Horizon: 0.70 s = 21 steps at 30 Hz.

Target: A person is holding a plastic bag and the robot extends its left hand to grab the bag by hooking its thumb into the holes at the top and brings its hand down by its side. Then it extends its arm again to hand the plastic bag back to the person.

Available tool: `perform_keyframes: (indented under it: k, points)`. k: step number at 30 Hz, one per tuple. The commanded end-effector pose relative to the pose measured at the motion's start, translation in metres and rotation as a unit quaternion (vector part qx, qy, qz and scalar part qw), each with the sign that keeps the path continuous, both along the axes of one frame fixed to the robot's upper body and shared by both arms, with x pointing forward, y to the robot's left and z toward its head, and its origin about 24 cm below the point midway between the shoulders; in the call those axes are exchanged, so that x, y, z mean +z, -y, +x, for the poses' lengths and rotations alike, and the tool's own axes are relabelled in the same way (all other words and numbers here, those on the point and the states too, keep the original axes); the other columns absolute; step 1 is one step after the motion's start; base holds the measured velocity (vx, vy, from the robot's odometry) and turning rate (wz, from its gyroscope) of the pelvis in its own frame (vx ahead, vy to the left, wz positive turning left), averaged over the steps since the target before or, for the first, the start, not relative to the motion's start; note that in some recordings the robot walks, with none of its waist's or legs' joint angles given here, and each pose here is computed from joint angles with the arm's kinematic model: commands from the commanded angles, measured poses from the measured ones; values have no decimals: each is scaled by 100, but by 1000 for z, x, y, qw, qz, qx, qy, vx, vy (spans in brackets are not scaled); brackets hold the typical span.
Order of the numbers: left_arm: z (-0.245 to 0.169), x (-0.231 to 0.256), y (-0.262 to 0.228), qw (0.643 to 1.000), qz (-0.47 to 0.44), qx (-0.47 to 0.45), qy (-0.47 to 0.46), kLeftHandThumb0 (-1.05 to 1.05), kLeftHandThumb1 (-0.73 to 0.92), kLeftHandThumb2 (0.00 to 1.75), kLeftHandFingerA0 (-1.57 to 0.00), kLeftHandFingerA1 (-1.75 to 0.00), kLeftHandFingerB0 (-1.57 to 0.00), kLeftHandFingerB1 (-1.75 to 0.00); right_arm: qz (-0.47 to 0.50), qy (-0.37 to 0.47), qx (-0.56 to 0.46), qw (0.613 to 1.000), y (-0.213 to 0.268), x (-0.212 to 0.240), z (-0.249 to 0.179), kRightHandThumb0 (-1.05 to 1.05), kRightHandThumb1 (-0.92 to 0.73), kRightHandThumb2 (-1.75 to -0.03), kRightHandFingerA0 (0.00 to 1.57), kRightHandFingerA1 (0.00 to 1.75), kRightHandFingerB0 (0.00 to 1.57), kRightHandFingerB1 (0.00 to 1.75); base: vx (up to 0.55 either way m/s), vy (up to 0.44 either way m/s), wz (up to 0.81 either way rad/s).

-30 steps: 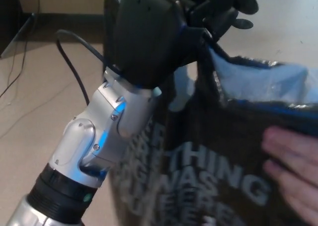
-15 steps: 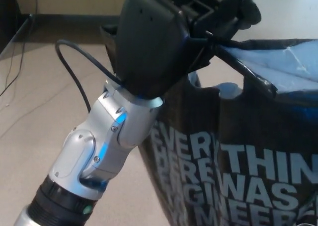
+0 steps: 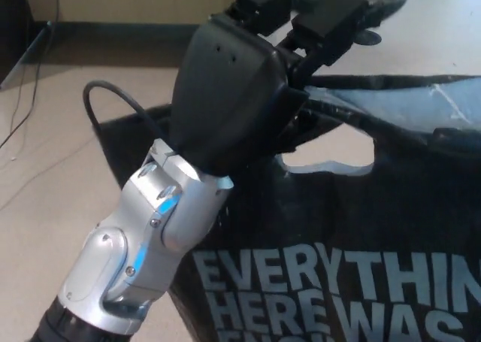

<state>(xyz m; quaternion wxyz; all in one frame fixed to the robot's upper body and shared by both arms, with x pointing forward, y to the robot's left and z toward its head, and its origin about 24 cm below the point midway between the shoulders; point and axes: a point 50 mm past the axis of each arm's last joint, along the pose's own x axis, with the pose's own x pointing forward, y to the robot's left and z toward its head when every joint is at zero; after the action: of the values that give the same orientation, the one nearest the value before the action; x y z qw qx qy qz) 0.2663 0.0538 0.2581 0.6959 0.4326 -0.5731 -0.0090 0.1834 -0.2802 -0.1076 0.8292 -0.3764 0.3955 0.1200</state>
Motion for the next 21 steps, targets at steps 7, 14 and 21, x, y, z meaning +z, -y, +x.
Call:
perform_keyframes:
  k: [7,14,21]
  points:
    - [9,-5,-13,980,121,44,-154,-98,47,64,0,0,0,0,-14,10,-4,1000,5,6,8,-38,-71,-61,67,44,58,40,0,0,0]
    - [10,-2,-23,977,127,52,-164,-97,46,64,0,0,0,0,-3,24,1,1000,3,11,16,-39,-70,-61,64,44,57,40,0,0,0]
    - [2,-3,-57,979,111,65,-159,-79,43,87,0,-2,0,0,-7,33,13,999,2,14,22,-40,-70,-61,67,46,59,41,0,0,0]
